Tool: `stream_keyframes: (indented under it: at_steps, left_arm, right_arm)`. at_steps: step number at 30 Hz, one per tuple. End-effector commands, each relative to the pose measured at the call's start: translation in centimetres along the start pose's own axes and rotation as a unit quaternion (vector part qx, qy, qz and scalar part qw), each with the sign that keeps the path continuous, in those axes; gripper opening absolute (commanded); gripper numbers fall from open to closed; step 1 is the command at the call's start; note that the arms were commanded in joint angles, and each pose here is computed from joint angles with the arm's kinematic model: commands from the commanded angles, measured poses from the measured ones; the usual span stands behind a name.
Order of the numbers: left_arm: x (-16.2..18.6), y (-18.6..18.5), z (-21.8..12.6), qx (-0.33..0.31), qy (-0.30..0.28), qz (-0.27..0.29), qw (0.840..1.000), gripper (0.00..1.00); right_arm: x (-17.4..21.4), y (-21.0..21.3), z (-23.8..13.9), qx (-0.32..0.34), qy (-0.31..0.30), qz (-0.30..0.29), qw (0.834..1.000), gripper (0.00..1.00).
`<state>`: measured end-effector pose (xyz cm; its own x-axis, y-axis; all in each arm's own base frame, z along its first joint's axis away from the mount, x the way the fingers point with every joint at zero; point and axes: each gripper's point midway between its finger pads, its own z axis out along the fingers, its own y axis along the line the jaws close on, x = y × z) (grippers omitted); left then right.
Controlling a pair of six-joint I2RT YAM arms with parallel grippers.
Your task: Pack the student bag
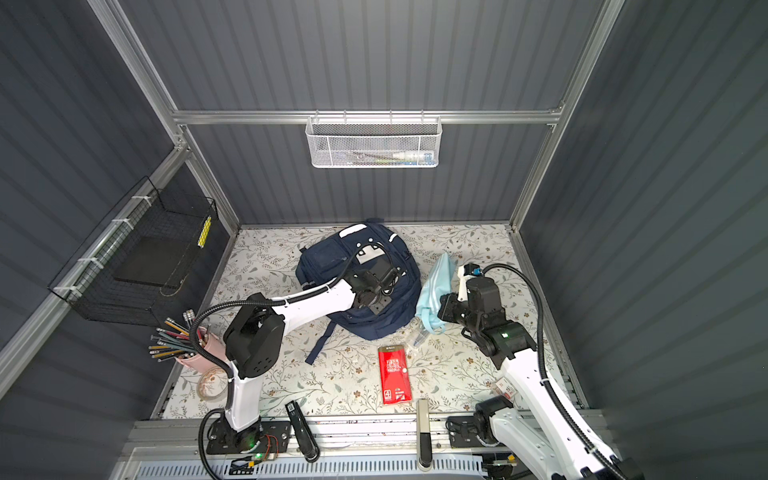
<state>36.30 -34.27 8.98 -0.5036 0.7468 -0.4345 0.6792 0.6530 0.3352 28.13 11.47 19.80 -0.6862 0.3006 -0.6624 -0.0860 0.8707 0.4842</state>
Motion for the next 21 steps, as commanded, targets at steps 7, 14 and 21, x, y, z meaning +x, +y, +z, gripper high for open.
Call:
stream_keyframes:
  at_steps: [7, 14, 21]
  left_arm:
    - [-5.6, 8.0, -10.3, 0.103, -0.124, -0.197, 0.967, 0.00]
    - [-7.8, 8.8, -14.3, 0.150, -0.169, -0.229, 0.947, 0.00]
    - [-8.9, 9.7, -14.9, 0.152, -0.178, -0.255, 0.938, 0.00]
  right_arm:
    - [-0.4, 5.0, 3.4, -0.145, -0.020, 0.082, 0.986, 0.00]
    - [-1.2, 9.6, 7.5, -0.210, -0.047, 0.049, 0.975, 0.00]
    - [-2.7, 15.6, 17.7, -0.295, -0.030, 0.034, 0.955, 0.00]
